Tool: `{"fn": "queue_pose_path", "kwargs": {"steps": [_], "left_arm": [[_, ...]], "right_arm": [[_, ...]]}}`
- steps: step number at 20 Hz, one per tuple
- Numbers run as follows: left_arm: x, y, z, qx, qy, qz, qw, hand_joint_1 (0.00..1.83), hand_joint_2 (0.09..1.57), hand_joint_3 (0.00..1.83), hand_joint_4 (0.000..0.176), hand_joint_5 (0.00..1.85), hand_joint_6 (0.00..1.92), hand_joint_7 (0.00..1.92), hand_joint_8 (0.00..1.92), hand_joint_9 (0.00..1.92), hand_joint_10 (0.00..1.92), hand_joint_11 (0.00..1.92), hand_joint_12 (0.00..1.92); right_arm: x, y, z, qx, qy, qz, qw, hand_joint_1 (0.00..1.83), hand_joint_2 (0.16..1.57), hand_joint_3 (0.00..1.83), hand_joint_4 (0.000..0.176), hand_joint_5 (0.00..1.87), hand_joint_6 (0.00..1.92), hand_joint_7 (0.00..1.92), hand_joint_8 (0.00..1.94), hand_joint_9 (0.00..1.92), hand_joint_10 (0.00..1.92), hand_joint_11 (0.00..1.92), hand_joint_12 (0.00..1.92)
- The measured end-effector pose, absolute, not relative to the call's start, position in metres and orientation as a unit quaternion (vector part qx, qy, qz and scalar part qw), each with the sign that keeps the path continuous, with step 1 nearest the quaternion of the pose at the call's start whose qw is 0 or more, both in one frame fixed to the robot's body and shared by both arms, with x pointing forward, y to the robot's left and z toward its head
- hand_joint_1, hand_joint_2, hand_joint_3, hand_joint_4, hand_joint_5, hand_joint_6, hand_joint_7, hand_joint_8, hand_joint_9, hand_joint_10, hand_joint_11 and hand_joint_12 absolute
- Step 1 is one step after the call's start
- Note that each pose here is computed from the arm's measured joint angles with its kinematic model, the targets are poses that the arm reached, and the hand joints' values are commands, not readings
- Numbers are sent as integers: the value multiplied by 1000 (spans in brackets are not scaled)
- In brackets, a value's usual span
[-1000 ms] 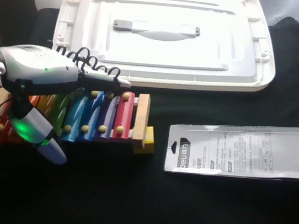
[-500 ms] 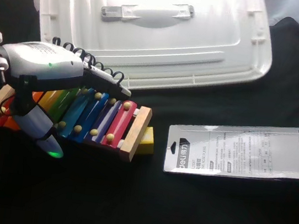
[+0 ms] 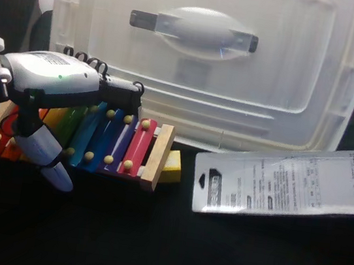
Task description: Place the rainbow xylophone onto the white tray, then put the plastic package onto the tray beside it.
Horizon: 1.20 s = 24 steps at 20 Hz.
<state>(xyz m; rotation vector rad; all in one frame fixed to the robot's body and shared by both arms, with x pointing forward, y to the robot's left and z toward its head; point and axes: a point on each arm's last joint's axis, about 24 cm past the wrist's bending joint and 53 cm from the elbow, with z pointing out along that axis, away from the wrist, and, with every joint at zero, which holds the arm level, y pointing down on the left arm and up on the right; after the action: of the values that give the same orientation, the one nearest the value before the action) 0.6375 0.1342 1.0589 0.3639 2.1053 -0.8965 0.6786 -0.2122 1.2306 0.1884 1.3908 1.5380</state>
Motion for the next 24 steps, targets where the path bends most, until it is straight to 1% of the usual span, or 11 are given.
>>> {"fn": "queue_pose_path", "kwargs": {"steps": [5, 8, 9, 10, 11, 12, 14, 17, 20, 23, 24], "left_arm": [[649, 134, 1071, 141, 824, -351, 423, 1321, 1211, 0, 15, 340, 1500, 751, 1392, 648, 1501, 686, 1577], [656, 135, 1079, 136, 817, -349, 438, 1320, 1211, 2, 39, 318, 1535, 745, 1404, 544, 1574, 540, 1672], [659, 137, 1081, 134, 815, -347, 444, 1296, 1117, 0, 48, 311, 1533, 472, 1493, 502, 1582, 501, 1674], [662, 137, 1085, 134, 813, -345, 450, 1308, 1189, 28, 37, 300, 1550, 671, 1452, 521, 1634, 546, 1730], [665, 140, 1085, 132, 813, -339, 455, 1277, 1101, 0, 44, 324, 1516, 478, 1560, 505, 1691, 524, 1806], [669, 144, 1085, 126, 813, -332, 461, 1299, 1076, 0, 15, 318, 1485, 430, 1604, 498, 1718, 505, 1841], [676, 148, 1092, 117, 809, -331, 471, 1276, 1073, 0, 31, 274, 1482, 416, 1660, 511, 1771, 512, 1893], [684, 145, 1111, 107, 794, -346, 487, 1327, 1166, 4, 0, 346, 1439, 800, 1313, 528, 1676, 490, 1872], [690, 145, 1134, 101, 776, -361, 507, 1321, 1183, 1, 0, 280, 1407, 798, 1325, 579, 1618, 531, 1785], [699, 150, 1157, 89, 758, -371, 529, 1336, 1173, 0, 0, 295, 1525, 820, 1323, 651, 1825, 663, 1919], [704, 150, 1168, 89, 749, -373, 540, 1275, 1082, 0, 0, 269, 1530, 611, 1632, 654, 1849, 682, 1921]], "right_arm": [[679, -212, 1231, 78, 576, 637, 505, 1003, 827, 1, 26, 486, 0, 236, 3, 150, 18, 117, 89], [679, -212, 1231, 78, 576, 637, 505, 985, 813, 0, 39, 487, 2, 234, 4, 158, 15, 153, 117], [679, -212, 1230, 79, 577, 637, 505, 1002, 819, 0, 36, 489, 0, 253, 2, 182, 4, 109, 260], [679, -212, 1231, 78, 576, 637, 505, 1005, 813, 3, 35, 487, 2, 247, 4, 174, 5, 23, 430], [679, -212, 1231, 78, 577, 637, 505, 1012, 814, 1, 39, 491, 1, 241, 2, 174, 3, 4, 517], [679, -212, 1231, 78, 576, 637, 505, 1001, 812, 0, 45, 490, 0, 218, 0, 159, 0, 0, 515], [679, -212, 1231, 78, 576, 637, 505, 984, 811, 0, 54, 495, 2, 218, 2, 163, 3, 0, 514], [679, -212, 1231, 78, 577, 637, 505, 1003, 813, 1, 66, 502, 2, 206, 2, 144, 2, 0, 492], [679, -212, 1231, 78, 576, 637, 505, 990, 786, 0, 56, 495, 0, 198, 2, 148, 5, 0, 505], [679, -212, 1231, 78, 576, 637, 505, 964, 785, 0, 53, 495, 1, 213, 4, 160, 5, 0, 597], [679, -212, 1231, 78, 576, 637, 505, 968, 787, 1, 50, 495, 1, 214, 3, 157, 3, 0, 604]]}}
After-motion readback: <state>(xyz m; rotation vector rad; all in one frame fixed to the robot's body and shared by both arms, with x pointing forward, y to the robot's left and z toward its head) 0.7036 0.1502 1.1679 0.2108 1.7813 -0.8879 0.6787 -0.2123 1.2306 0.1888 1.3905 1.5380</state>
